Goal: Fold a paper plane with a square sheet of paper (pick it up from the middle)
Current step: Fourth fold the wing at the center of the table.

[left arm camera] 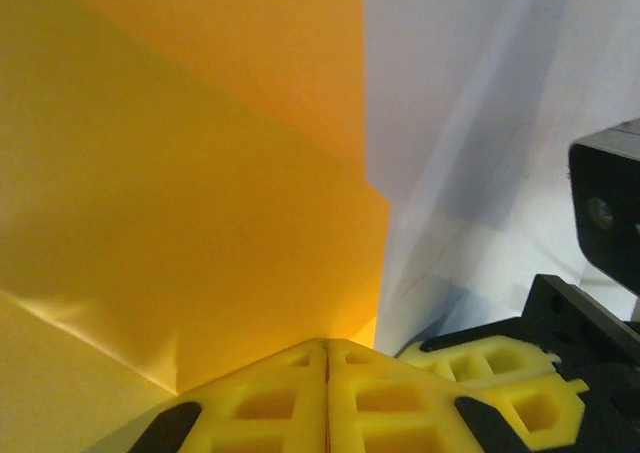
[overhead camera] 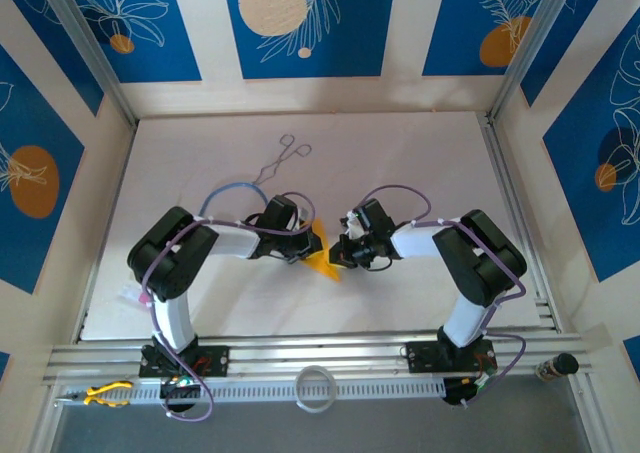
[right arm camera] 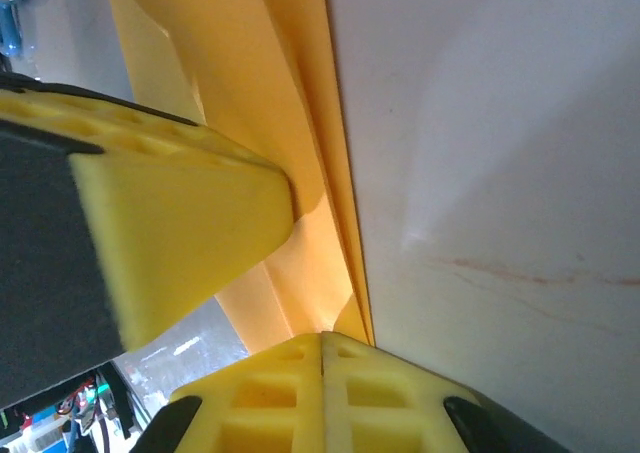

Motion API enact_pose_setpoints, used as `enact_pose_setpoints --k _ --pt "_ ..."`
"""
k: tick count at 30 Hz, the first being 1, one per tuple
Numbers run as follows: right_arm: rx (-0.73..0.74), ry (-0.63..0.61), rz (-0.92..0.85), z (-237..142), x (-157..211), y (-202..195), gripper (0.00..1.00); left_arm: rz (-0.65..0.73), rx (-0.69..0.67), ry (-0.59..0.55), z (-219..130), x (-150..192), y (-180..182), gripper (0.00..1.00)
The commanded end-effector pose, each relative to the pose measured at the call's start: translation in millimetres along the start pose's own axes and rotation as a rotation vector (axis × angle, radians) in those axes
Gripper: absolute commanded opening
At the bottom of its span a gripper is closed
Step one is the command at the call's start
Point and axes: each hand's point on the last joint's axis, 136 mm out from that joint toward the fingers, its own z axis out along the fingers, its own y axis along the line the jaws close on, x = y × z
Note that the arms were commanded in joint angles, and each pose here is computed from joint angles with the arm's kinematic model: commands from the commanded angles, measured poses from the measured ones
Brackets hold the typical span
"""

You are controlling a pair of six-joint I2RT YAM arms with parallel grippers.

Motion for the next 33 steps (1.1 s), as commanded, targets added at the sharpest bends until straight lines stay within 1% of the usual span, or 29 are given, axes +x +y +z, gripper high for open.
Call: enact_pose_setpoints --k 1,11,15,20,33 --pt "0.223 0.112 0.060 7 38 -55 0.01 -0.053 -0.058 -0.024 2 -11 25 0.09" --pt "0.259 0.111 0.037 2 42 -60 0.00 -0.058 -0.069 -0.067 -9 -45 31 0.10" --pt "0.261 0.112 0.033 0 42 -61 0.00 -0.059 -0.092 -0.086 -14 -58 40 0.10" --pt "0.259 0.104 0.029 -4 40 -61 0.00 -0.050 -0.132 -0.097 -19 -68 52 0.10" --pt "0.257 0.104 0.035 -7 42 -65 0.00 -0.005 -0.123 -0.132 -33 -96 58 0.12"
